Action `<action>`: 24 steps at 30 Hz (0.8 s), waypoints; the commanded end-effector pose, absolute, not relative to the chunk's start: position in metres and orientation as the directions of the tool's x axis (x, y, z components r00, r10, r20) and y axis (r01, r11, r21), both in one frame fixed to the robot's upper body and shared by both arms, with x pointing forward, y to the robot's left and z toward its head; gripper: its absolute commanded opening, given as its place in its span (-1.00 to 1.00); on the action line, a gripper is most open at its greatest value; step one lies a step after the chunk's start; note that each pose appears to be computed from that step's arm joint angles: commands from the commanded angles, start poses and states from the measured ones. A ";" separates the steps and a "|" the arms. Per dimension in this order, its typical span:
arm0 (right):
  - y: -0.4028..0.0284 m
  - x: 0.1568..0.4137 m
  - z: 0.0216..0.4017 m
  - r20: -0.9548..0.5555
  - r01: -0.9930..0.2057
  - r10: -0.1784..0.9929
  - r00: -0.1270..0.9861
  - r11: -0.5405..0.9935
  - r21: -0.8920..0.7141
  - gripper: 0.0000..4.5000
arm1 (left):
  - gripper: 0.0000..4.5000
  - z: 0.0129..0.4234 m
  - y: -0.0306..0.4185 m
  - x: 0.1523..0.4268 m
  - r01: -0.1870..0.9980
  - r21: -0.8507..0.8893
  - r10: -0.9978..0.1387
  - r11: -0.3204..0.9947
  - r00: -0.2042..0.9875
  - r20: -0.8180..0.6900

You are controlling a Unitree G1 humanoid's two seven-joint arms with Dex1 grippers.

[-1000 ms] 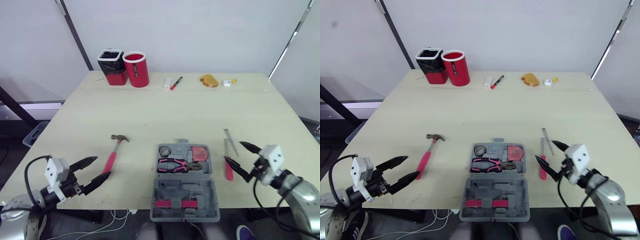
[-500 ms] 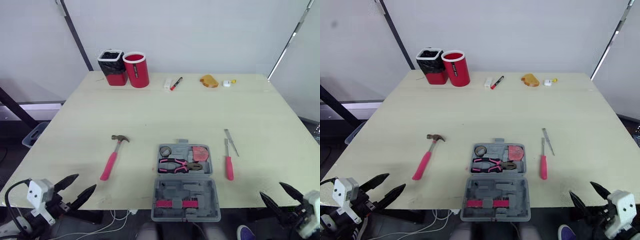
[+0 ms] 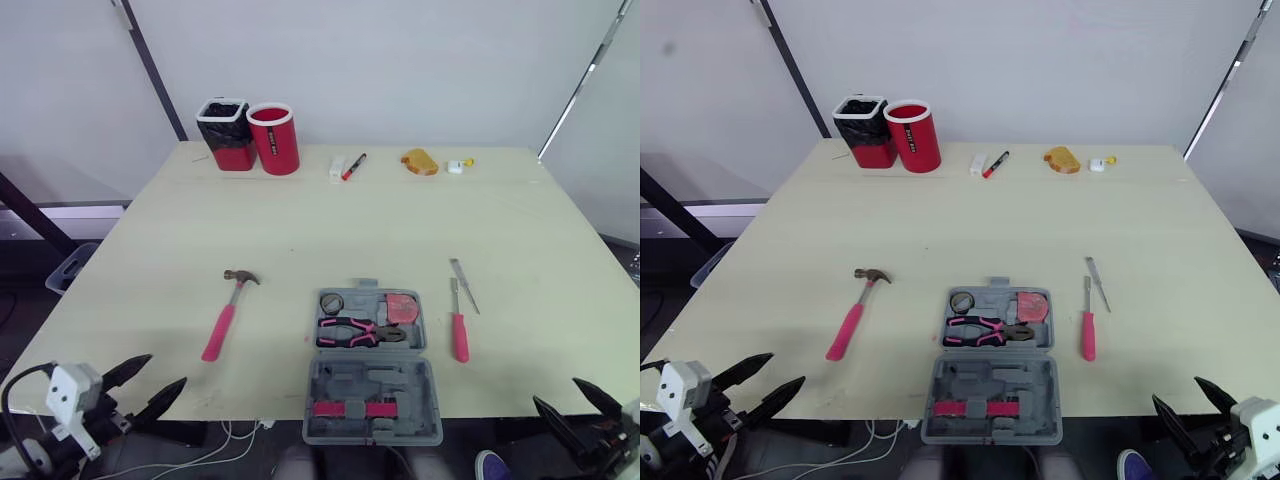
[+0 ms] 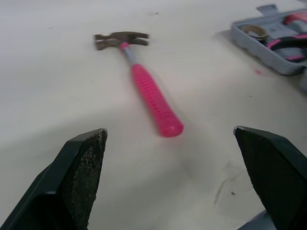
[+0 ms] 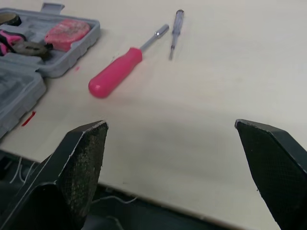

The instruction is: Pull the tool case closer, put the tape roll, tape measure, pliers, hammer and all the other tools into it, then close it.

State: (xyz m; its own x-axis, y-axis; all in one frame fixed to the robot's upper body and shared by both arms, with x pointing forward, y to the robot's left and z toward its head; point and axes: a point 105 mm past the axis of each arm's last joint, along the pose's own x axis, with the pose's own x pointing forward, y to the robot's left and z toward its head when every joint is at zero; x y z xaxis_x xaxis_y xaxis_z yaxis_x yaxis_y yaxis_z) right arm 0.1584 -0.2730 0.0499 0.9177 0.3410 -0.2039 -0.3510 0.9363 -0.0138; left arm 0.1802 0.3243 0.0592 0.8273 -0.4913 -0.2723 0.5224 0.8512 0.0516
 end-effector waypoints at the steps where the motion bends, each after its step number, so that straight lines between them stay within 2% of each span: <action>1: -0.256 0.173 0.066 -0.185 -0.412 0.400 0.898 0.911 -0.032 0.99 | 1.00 0.073 0.304 0.191 0.626 0.104 -0.587 0.773 0.767 -0.257; 12: -0.207 0.215 0.077 -0.223 -0.614 0.581 0.783 0.780 -0.123 0.99 | 1.00 0.074 0.252 0.225 0.837 0.173 -0.776 0.520 0.547 -0.313; 19: -0.175 0.233 0.072 -0.278 -0.729 0.680 0.679 0.668 -0.149 0.99 | 1.00 0.063 0.231 0.240 0.906 0.168 -0.830 0.389 0.424 -0.364; 21: -0.171 0.239 0.072 -0.285 -0.740 0.687 0.668 0.654 -0.158 0.75 | 1.00 0.060 0.227 0.241 0.918 0.158 -0.840 0.363 0.396 -0.372; 22: -0.169 0.241 0.072 -0.289 -0.749 0.695 0.658 0.643 -0.160 0.59 | 0.89 0.059 0.225 0.242 0.922 0.155 -0.843 0.354 0.386 -0.374; 24: -0.163 0.242 0.067 -0.326 -0.785 0.719 0.614 0.598 -0.160 0.16 | 0.65 0.056 0.220 0.247 0.928 0.142 -0.847 0.345 0.373 -0.380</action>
